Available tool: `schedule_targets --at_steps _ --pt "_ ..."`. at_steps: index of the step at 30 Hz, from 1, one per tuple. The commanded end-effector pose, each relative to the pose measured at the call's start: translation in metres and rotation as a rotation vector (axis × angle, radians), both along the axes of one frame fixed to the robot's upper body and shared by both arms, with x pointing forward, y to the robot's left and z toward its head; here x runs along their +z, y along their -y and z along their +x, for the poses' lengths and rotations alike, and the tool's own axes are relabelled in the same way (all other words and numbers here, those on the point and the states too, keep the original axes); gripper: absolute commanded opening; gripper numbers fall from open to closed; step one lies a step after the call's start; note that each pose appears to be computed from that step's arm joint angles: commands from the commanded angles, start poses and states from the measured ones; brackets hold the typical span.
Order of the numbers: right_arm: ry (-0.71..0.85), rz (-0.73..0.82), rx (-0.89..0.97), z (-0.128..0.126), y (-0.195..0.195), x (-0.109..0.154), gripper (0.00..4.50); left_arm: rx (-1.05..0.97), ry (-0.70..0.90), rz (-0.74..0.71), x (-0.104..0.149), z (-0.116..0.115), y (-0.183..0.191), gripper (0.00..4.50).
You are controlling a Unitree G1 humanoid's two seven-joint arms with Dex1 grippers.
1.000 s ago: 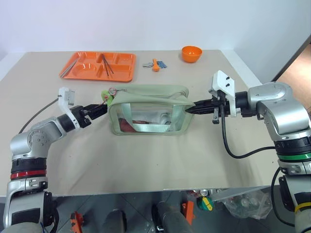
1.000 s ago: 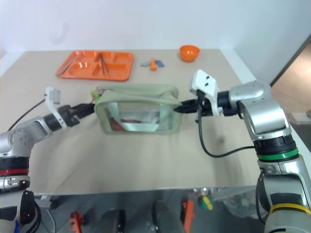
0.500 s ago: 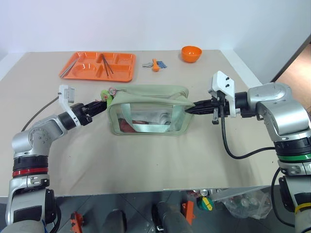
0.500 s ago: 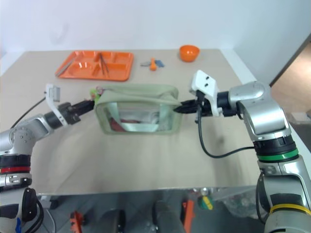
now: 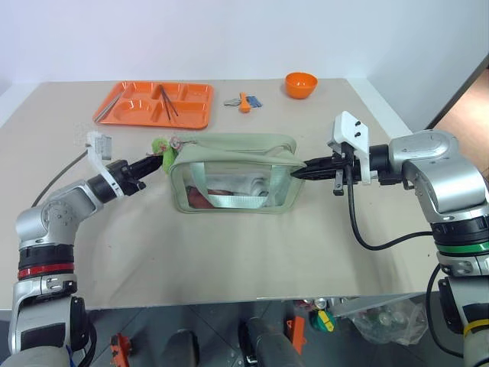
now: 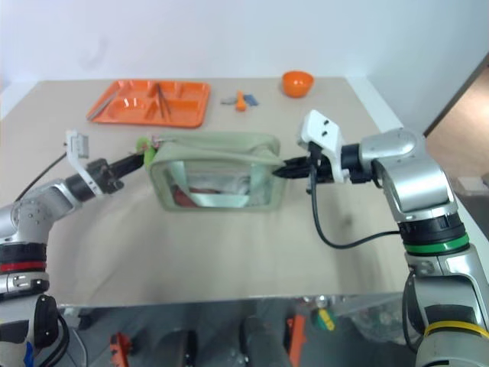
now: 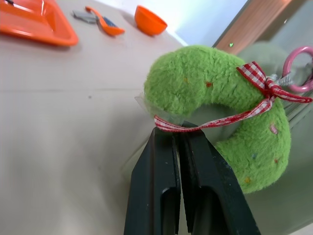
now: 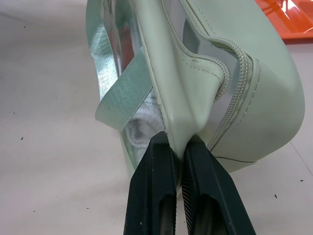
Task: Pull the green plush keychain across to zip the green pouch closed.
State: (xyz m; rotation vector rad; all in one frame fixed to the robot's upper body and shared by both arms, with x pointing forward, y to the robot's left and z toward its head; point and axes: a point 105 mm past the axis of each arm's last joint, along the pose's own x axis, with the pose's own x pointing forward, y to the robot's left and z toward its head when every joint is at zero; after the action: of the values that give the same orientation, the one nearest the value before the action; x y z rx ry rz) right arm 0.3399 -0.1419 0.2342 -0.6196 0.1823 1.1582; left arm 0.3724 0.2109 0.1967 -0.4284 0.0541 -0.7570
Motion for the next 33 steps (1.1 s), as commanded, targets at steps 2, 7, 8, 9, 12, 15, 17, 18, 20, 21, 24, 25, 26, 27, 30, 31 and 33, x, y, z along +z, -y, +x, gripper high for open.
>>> schedule_targets --at_steps 2,7,8,9,12,15,17,18,20,21,24,25,26,27,30,31,33 --pt "0.057 0.016 0.03 -0.003 -0.006 0.015 0.0 0.018 0.236 -0.019 0.075 -0.002 0.0 0.03" --pt "0.06 0.015 0.027 -0.003 -0.006 0.016 0.0 -0.063 0.384 0.035 0.12 -0.012 0.025 0.03" --pt "0.061 0.017 0.027 -0.003 -0.006 0.016 0.0 -0.082 0.408 0.073 0.122 -0.015 0.032 0.03" --pt "0.063 0.018 0.026 -0.003 -0.006 0.017 0.0 -0.094 0.43 0.158 0.121 -0.015 0.042 0.03" --pt "0.065 0.018 0.024 -0.004 -0.006 0.017 0.0 -0.131 0.465 0.33 0.112 -0.014 0.063 0.03" --pt "0.068 0.02 0.017 -0.006 -0.005 0.017 0.0 -0.195 0.521 0.377 0.119 -0.018 0.084 0.03" --pt "0.068 0.021 0.014 -0.007 -0.004 0.017 0.0 -0.229 0.562 0.402 0.125 -0.021 0.094 0.03" --pt "0.069 0.021 0.012 -0.007 -0.004 0.017 0.0 -0.234 0.58 0.419 0.127 -0.021 0.098 0.03" --pt "0.07 0.022 0.008 -0.008 -0.004 0.017 0.0 -0.232 0.595 0.436 0.131 -0.018 0.102 0.03" --pt "0.071 0.023 0.005 -0.008 -0.004 0.017 0.0 -0.241 0.594 0.433 0.132 -0.018 0.103 0.03" --pt "0.073 0.027 -0.001 -0.008 -0.003 0.017 0.0 -0.314 0.584 0.411 0.131 -0.025 0.106 1.38" --pt "0.073 0.027 -0.002 -0.008 -0.003 0.017 0.0 -0.313 0.572 0.405 0.131 -0.024 0.104 1.77" --pt "0.073 0.028 -0.002 -0.008 -0.003 0.017 0.0 -0.312 0.565 0.404 0.13 -0.024 0.103 1.96" --pt "0.074 0.029 -0.003 -0.009 -0.003 0.017 0.0 -0.314 0.562 0.412 0.128 -0.024 0.102 2.4" --pt "0.074 0.032 -0.006 -0.009 -0.003 0.017 0.0 -0.35 0.551 0.419 0.123 -0.029 0.1 3.42" --pt "0.074 0.034 -0.005 -0.009 -0.003 0.017 0.0 -0.356 0.547 0.428 0.121 -0.031 0.1 3.73" --pt "0.075 0.036 -0.002 -0.009 -0.004 0.018 0.0 -0.357 0.537 0.438 0.118 -0.031 0.098 4.35"
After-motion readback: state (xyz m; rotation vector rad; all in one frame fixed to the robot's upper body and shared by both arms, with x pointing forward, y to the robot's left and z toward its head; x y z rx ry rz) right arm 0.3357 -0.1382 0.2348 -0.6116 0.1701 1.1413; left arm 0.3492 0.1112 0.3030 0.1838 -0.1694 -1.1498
